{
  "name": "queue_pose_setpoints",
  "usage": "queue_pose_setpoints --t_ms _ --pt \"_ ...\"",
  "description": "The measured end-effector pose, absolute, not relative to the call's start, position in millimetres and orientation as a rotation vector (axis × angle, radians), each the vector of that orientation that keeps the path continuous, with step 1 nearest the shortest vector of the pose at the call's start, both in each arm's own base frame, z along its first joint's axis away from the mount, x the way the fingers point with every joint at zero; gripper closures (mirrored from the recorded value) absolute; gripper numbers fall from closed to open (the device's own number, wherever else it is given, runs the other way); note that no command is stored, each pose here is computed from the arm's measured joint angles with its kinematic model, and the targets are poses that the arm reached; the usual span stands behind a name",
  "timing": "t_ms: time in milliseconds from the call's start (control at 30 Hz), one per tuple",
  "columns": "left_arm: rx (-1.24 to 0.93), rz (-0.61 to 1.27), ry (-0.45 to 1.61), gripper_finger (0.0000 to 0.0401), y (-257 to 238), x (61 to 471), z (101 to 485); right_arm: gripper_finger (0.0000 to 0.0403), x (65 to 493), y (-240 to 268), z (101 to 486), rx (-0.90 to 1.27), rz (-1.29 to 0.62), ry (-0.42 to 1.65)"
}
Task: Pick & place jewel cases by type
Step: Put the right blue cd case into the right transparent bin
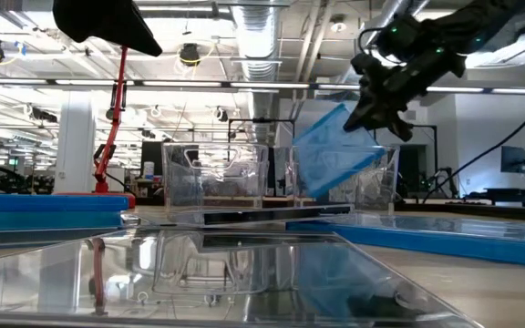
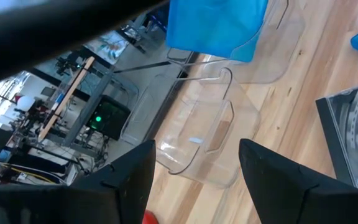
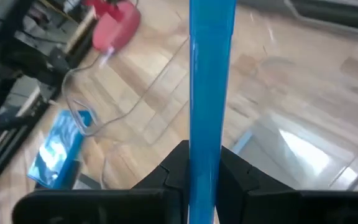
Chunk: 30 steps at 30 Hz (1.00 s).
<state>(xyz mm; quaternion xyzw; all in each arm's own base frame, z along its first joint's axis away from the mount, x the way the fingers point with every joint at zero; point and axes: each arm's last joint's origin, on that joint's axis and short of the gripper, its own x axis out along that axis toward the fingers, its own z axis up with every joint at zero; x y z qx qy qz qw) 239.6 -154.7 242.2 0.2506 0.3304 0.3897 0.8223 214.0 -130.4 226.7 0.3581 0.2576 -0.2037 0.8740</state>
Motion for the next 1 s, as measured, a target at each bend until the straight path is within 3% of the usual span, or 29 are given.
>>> queue_pose_setpoints --t_ms 600,1000 --pt "0.529 0.831 0.703 0.0175 -154.6 239.3 242.2 0.0355 218.2 -138.6 219.7 0.859 -0.49 0.616" --pt "0.52 0.83 0.706 0.0175 -155.0 239.5 241.9 0.0321 214.5 -138.0 215.7 0.861 -0.561 0.66"
